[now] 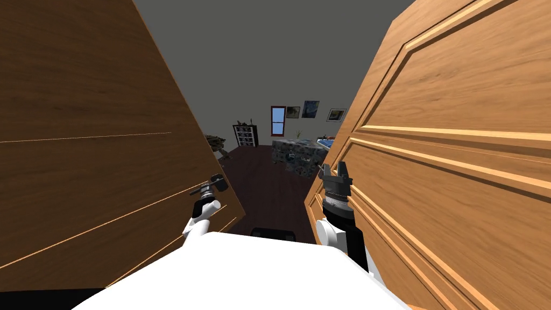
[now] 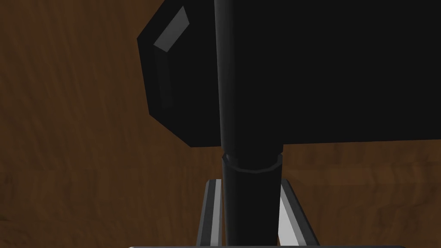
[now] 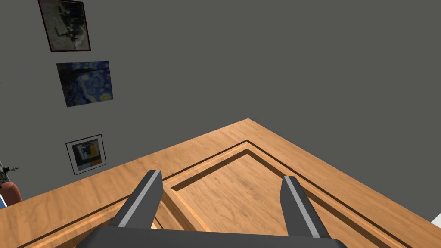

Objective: Push the door open

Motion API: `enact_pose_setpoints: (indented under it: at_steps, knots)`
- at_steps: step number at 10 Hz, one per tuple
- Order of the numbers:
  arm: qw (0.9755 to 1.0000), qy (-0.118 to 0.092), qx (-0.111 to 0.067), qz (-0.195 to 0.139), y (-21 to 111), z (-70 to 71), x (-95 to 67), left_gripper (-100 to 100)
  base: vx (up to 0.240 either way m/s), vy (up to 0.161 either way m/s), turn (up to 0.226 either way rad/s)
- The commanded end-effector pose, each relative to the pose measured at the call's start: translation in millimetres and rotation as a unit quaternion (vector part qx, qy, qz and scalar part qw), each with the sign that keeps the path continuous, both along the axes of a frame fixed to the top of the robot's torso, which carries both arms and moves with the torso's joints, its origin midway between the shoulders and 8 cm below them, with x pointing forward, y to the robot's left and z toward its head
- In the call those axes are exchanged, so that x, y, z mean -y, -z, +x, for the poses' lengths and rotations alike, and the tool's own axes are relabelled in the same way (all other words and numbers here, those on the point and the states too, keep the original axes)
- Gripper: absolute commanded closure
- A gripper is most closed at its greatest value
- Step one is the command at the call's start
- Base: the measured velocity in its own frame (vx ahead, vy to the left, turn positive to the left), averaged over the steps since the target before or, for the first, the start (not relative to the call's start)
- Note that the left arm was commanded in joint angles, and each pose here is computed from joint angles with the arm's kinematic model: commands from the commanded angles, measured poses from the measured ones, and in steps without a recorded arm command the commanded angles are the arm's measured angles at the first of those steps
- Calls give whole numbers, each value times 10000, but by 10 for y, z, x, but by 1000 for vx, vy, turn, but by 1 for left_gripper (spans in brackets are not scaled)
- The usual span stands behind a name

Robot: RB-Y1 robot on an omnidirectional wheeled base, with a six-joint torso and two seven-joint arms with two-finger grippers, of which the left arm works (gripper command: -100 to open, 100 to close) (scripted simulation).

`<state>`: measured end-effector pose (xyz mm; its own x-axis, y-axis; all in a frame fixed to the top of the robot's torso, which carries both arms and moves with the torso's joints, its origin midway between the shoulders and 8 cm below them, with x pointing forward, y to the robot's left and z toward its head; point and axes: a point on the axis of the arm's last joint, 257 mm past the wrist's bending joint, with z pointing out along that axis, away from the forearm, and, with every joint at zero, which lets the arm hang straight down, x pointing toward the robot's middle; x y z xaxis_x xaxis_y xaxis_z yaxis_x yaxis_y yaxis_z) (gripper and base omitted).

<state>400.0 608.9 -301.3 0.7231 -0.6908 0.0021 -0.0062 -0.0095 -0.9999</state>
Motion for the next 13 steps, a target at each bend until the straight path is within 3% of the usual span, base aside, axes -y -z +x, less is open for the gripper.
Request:
enact_pose_setpoints:
  at_steps: [1, 5, 10, 11, 13]
  knots:
    - [9998, -187, 2, 40, -39, -145, -146, 100, 132, 25, -42]
    - [9980, -630, 7, 37, -45, -542, -454, 100, 157, 18, -28]
    - [9929, -1190, 17, 44, -68, -1079, -805, 100, 186, 34, -33]
    - [9929, -1190, 17, 44, -68, -1079, -805, 100, 132, 23, 13]
    - [9901, -1405, 22, 50, -82, -1295, -927, 100, 165, 40, -36]
